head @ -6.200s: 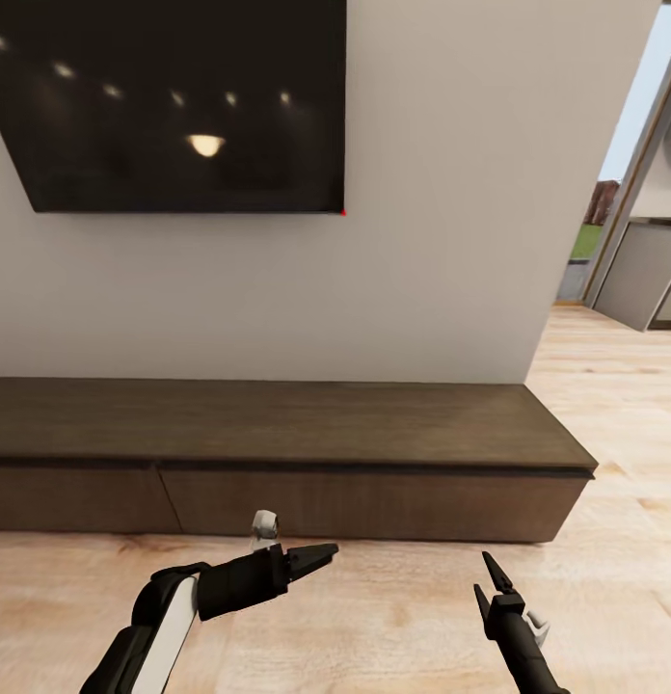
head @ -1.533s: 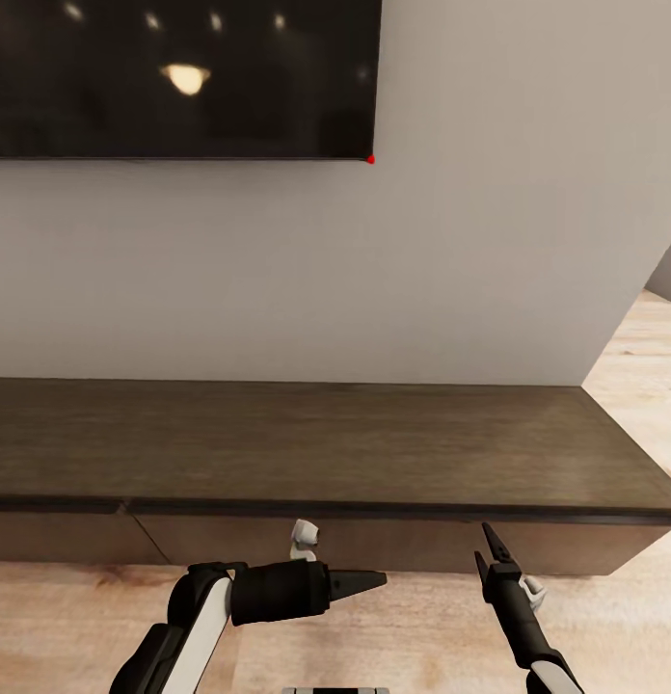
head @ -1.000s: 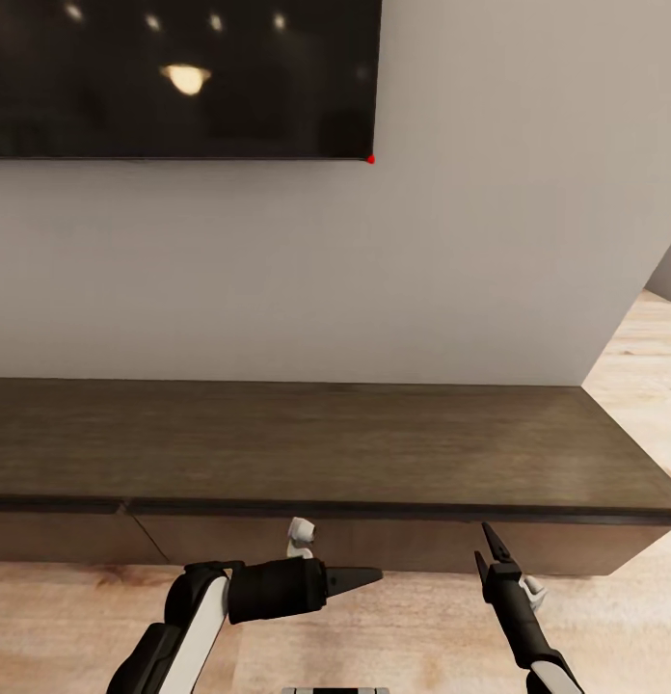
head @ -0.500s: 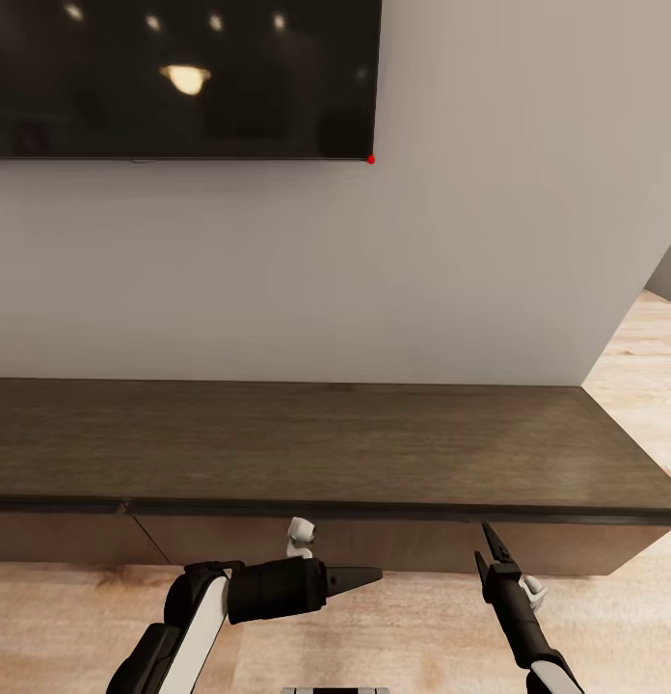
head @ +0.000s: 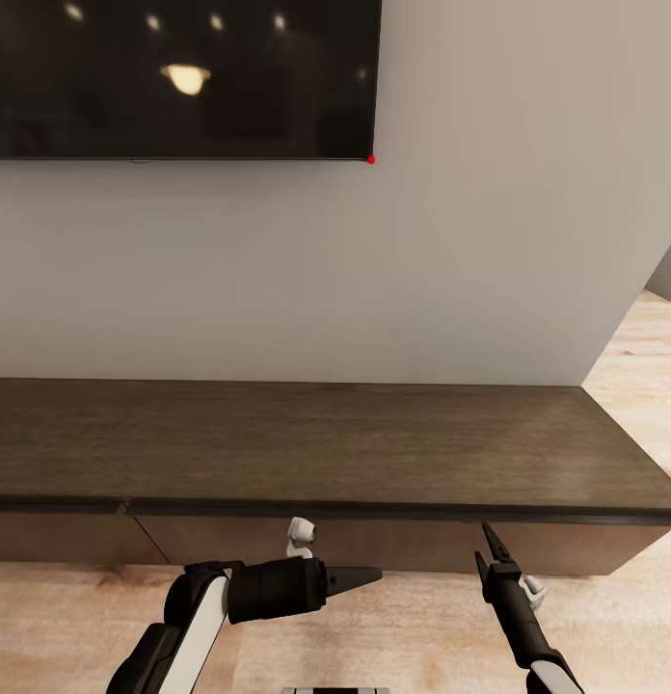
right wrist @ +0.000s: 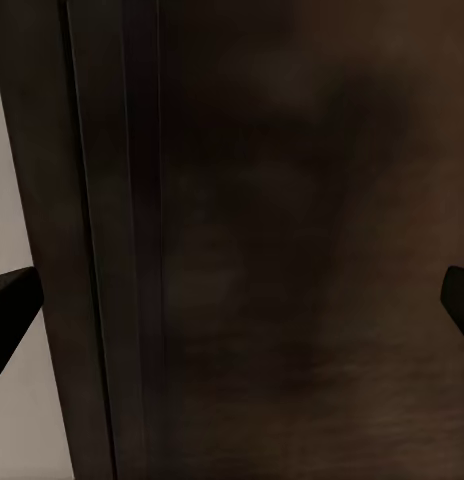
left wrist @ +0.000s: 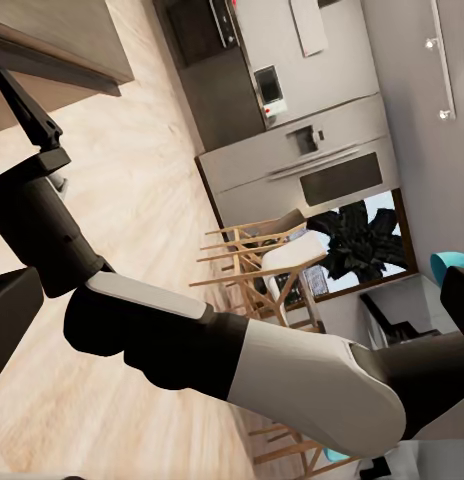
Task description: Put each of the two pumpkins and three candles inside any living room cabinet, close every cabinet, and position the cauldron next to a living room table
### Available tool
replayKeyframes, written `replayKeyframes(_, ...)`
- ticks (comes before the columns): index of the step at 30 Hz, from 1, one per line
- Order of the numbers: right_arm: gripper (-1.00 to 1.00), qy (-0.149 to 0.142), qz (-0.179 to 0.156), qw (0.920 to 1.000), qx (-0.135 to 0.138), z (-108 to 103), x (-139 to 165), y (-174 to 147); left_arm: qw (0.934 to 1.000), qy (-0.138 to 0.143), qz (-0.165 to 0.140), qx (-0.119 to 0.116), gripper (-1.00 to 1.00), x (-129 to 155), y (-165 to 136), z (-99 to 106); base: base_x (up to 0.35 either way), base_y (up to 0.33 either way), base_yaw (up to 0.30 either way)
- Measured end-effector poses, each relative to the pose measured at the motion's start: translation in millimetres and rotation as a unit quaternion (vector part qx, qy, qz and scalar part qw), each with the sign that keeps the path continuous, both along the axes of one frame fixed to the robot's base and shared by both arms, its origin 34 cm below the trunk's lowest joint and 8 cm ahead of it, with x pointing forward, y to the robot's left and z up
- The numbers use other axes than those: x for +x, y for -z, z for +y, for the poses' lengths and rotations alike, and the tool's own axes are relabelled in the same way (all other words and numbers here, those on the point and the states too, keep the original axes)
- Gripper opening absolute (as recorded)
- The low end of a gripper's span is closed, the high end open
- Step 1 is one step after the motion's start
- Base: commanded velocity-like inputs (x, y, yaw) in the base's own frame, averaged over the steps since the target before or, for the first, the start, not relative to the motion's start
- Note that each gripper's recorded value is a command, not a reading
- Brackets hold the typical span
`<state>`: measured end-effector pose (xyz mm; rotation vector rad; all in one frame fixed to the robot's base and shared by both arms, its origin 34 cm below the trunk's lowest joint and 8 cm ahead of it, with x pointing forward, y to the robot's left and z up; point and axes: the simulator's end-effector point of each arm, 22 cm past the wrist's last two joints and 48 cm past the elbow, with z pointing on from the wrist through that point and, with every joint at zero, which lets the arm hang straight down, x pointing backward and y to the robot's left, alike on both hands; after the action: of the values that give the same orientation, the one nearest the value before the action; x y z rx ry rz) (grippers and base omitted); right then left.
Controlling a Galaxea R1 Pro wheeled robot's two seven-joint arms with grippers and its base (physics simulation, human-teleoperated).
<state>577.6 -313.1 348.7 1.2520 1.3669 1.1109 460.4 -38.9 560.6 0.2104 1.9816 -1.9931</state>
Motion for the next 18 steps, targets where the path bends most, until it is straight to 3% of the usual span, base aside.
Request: replayKeyframes(18, 1.0, 0.001, -0.021, 0.9998, 0.001, 0, 6, -22, 0.9998, 0.0, -0.021, 0.0, 1.0, -3, -17, 0, 0.0, 0.0, 0.0)
